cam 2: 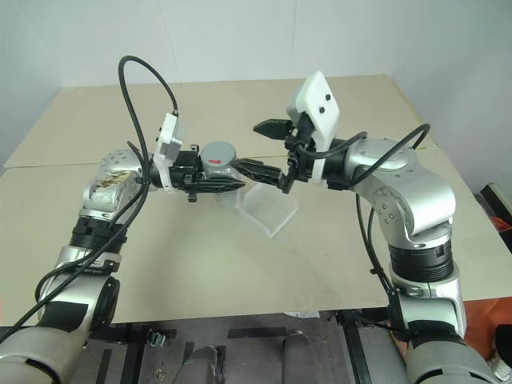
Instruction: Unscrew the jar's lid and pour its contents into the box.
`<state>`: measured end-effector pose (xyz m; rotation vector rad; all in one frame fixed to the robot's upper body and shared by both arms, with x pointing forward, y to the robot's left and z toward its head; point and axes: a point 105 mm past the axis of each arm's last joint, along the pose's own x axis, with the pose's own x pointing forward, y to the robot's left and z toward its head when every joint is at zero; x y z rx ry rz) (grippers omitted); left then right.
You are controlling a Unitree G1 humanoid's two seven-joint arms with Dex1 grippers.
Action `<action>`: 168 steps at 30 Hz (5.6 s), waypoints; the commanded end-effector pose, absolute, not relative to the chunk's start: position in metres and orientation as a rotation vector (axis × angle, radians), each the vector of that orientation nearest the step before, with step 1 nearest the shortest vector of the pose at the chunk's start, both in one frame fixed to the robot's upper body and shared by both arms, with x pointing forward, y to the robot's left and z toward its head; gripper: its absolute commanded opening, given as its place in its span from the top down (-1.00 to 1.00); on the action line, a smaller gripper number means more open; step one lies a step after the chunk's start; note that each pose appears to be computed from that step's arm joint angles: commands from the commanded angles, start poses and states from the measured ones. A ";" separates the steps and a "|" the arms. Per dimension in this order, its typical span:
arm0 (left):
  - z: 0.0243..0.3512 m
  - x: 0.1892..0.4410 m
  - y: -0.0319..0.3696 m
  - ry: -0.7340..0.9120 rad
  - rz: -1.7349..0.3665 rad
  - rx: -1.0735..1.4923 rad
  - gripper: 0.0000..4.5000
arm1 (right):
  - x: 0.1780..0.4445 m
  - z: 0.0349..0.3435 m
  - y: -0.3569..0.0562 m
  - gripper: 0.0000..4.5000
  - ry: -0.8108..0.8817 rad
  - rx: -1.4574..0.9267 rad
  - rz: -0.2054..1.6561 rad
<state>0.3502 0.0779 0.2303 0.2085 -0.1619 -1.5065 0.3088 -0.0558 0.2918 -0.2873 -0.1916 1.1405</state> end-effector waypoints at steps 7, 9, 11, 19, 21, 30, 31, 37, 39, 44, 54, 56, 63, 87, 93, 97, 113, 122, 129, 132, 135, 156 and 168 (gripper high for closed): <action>0.243 0.346 0.071 -0.217 -1.533 0.226 0.13 | 0.309 0.300 -0.022 -0.98 -0.238 -0.300 1.180; 0.243 0.346 0.071 -0.219 -1.534 0.228 0.13 | 0.310 0.299 -0.017 -0.98 -0.237 -0.296 1.195; 0.244 0.346 0.072 -0.222 -1.534 0.229 0.13 | 0.312 0.299 -0.013 -0.98 -0.236 -0.291 1.203; 0.246 0.343 0.077 -0.228 -1.529 0.238 0.13 | 0.323 0.297 -0.012 -0.98 -0.231 -0.265 1.199; 0.246 0.343 0.078 -0.228 -1.526 0.239 0.13 | 0.326 0.294 -0.015 -0.98 -0.222 -0.266 1.190; 0.246 0.343 0.082 -0.224 -1.517 0.245 0.13 | 0.337 0.291 -0.043 -0.98 -0.199 -0.278 1.108; 0.246 0.343 0.083 -0.223 -1.517 0.245 0.13 | 0.338 0.291 -0.048 -0.98 -0.197 -0.279 1.094; 0.245 0.343 0.084 -0.217 -1.516 0.246 0.13 | 0.344 0.296 -0.070 -0.98 -0.198 -0.287 1.029; 0.245 0.343 0.084 -0.216 -1.517 0.246 0.13 | 0.345 0.297 -0.076 -0.98 -0.200 -0.286 1.007; 0.244 0.342 0.085 -0.212 -1.517 0.244 0.13 | 0.345 0.300 -0.090 -0.98 -0.204 -0.279 0.971; 0.241 0.341 0.085 -0.200 -1.524 0.240 0.13 | 0.332 0.297 -0.098 -0.98 -0.198 -0.282 0.984; 0.241 0.342 0.083 -0.200 -1.526 0.237 0.13 | 0.323 0.297 -0.090 -0.98 -0.210 -0.284 1.026; 0.241 0.343 0.078 -0.207 -1.536 0.228 0.13 | 0.301 0.304 -0.067 -0.98 -0.251 -0.284 1.133; 0.243 0.345 0.076 -0.222 -1.528 0.225 0.13 | 0.298 0.301 -0.014 -0.98 -0.273 -0.254 1.220; 0.243 0.344 0.076 -0.222 -1.527 0.226 0.13 | 0.308 0.298 -0.008 -0.98 -0.259 -0.248 1.196; 0.243 0.344 0.077 -0.221 -1.524 0.227 0.13 | 0.316 0.297 -0.010 -0.98 -0.251 -0.245 1.172; 0.242 0.342 0.080 -0.212 -1.527 0.230 0.13 | 0.325 0.294 -0.043 -0.98 -0.225 -0.253 1.083; 0.242 0.341 0.080 -0.205 -1.532 0.232 0.13 | 0.326 0.293 -0.064 -0.98 -0.215 -0.254 1.023; 0.242 0.341 0.080 -0.202 -1.534 0.236 0.13 | 0.324 0.293 -0.073 -0.98 -0.216 -0.253 1.005; 0.242 0.341 0.080 -0.202 -1.538 0.237 0.13 | 0.324 0.294 -0.078 -0.98 -0.221 -0.245 0.985; 0.242 0.341 0.080 -0.202 -1.541 0.238 0.13 | 0.323 0.294 -0.080 -0.98 -0.219 -0.246 0.983; 0.240 0.343 0.075 -0.204 -1.545 0.231 0.13 | 0.292 0.300 -0.037 -0.98 -0.238 -0.258 1.154; 0.240 0.343 0.076 -0.209 -1.539 0.237 0.13 | 0.300 0.297 -0.014 -0.98 -0.212 -0.272 1.179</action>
